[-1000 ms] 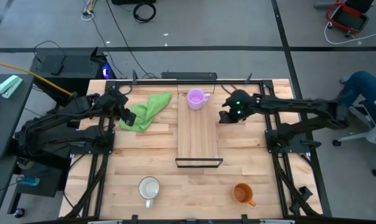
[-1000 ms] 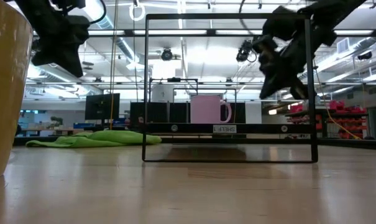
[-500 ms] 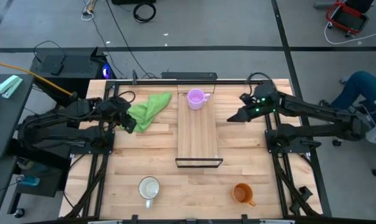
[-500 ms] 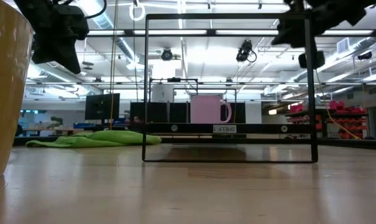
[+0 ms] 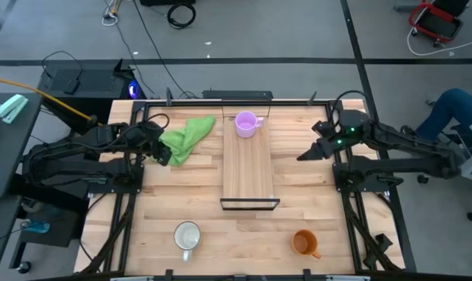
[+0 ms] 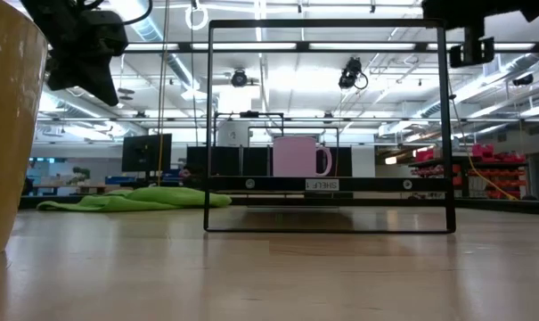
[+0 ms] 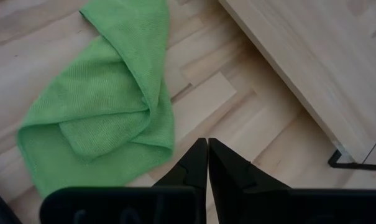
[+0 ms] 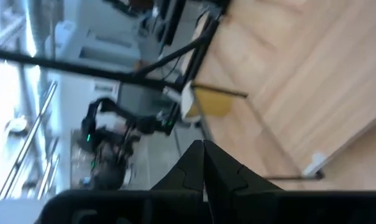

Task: Stack small to large cups/mugs on shelf
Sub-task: Put the orange mug on the shelf

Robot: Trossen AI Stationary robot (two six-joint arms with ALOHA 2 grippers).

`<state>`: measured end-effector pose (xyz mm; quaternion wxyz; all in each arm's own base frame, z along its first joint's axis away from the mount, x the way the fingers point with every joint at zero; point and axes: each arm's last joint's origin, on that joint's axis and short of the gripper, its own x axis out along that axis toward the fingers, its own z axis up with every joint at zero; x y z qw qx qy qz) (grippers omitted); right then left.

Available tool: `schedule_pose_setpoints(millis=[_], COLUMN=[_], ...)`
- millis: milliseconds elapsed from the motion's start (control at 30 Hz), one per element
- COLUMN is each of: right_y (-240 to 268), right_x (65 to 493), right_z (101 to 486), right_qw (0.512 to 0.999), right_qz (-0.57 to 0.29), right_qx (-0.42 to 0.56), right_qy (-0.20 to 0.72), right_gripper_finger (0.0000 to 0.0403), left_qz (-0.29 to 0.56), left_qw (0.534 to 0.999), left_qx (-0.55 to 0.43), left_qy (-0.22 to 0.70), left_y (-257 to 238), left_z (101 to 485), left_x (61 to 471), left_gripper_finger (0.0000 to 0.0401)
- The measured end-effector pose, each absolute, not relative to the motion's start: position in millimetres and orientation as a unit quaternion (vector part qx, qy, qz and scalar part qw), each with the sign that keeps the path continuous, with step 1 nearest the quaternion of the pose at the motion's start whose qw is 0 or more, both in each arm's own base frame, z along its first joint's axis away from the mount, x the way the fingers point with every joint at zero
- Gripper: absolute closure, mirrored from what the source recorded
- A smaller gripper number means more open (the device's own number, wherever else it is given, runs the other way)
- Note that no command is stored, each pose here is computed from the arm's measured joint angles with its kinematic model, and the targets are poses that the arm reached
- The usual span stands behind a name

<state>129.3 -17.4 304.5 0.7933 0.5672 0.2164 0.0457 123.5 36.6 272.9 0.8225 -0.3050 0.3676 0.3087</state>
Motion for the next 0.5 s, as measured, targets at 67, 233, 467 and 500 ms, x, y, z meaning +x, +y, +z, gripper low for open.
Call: schedule_pose_setpoints(millis=[67,233,467,500], right_y=[-10,7,18,18], right_x=[129,120,72,61], right_z=[312,360,451,464], right_qw=[0.801,0.842,0.877,0.88], right_qz=[0.075,0.178,0.297,0.309], right_qx=[0.553,0.479,0.373,0.359], right_qy=[0.218,0.176,0.05,0.025], right_gripper_finger=[0.0391,0.0391,0.0391,0.0391], left_qz=[0.315,0.33,0.348,0.35], left_qw=[0.817,0.804,0.792,0.791], left_qx=[-0.318,-0.352,-0.404,-0.41], left_qy=[0.363,0.348,0.297,0.29], left_y=[37,37,38,38], left_z=[273,273,277,277], left_x=[123,124,128,128], left_gripper_finger=[0.0383,0.0376,0.0373,0.0374])
